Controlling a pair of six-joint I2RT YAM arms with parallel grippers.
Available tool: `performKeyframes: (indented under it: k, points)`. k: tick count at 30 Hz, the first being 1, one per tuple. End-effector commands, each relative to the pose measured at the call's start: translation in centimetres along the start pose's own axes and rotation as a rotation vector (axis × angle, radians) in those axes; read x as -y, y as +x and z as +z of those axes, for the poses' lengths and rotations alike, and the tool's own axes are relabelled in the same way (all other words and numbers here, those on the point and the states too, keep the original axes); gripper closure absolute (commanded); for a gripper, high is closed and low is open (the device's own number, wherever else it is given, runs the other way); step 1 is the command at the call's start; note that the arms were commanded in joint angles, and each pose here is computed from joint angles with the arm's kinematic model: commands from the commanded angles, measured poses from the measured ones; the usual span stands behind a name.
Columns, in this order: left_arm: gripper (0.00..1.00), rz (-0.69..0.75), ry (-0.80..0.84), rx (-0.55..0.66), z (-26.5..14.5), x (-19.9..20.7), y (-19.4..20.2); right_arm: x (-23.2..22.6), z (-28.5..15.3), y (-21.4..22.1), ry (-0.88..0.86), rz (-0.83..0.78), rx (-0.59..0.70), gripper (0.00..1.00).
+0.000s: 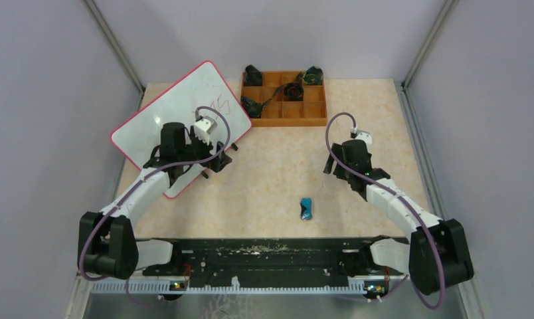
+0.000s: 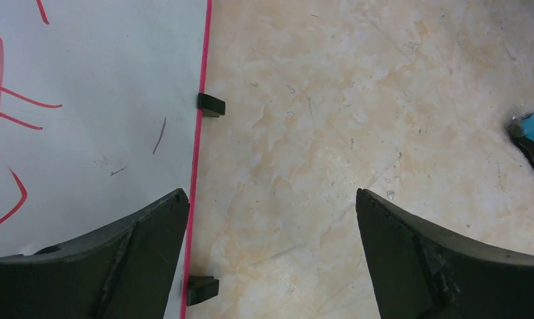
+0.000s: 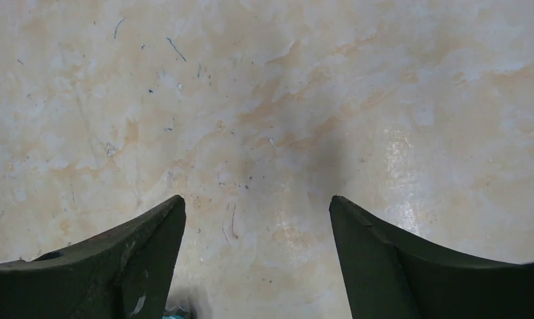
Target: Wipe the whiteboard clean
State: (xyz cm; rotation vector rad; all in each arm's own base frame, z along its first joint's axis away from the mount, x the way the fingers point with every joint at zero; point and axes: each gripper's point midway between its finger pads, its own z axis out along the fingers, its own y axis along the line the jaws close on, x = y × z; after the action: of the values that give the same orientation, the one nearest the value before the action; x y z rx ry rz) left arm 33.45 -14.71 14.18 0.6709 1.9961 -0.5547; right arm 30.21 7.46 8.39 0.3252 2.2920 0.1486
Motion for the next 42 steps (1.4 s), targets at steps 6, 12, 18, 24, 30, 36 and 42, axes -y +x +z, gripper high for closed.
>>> performKeyframes:
  k: [6, 12, 18, 24, 30, 36, 42]
  points:
    - [0.00, 0.127, 0.002, 0.012, -1.0, 0.2, 0.0, -2.2, -2.9, -0.6, -0.067, -0.018, 0.076, 0.24]
    - [0.00, 0.132, -0.094, 0.000, -1.5, -1.3, 0.0, -2.3, -3.8, 3.0, 0.000, -0.107, -0.064, 0.28]
    - [0.00, 0.122, -0.158, 0.017, -2.5, -2.0, -1.0, -3.8, -5.8, 4.7, -0.029, -0.110, -0.105, 0.29]
    - [0.00, 0.128, -0.154, 0.042, -2.8, -1.6, -1.3, -6.6, -6.8, 6.6, -0.046, -0.137, -0.117, 0.31]
    - [0.00, 0.122, -0.145, 0.022, -3.1, -1.4, -1.2, -8.1, -6.5, 8.9, -0.039, -0.171, -0.155, 0.32]
    - [0.00, 0.133, -0.150, 0.030, -3.7, -1.2, -1.2, -8.4, -6.6, 10.2, -0.081, -0.164, -0.180, 0.36]
    - [0.00, 0.133, -0.150, 0.040, -3.8, -1.1, -1.5, -7.9, -5.7, 11.9, -0.055, -0.184, -0.214, 0.39]
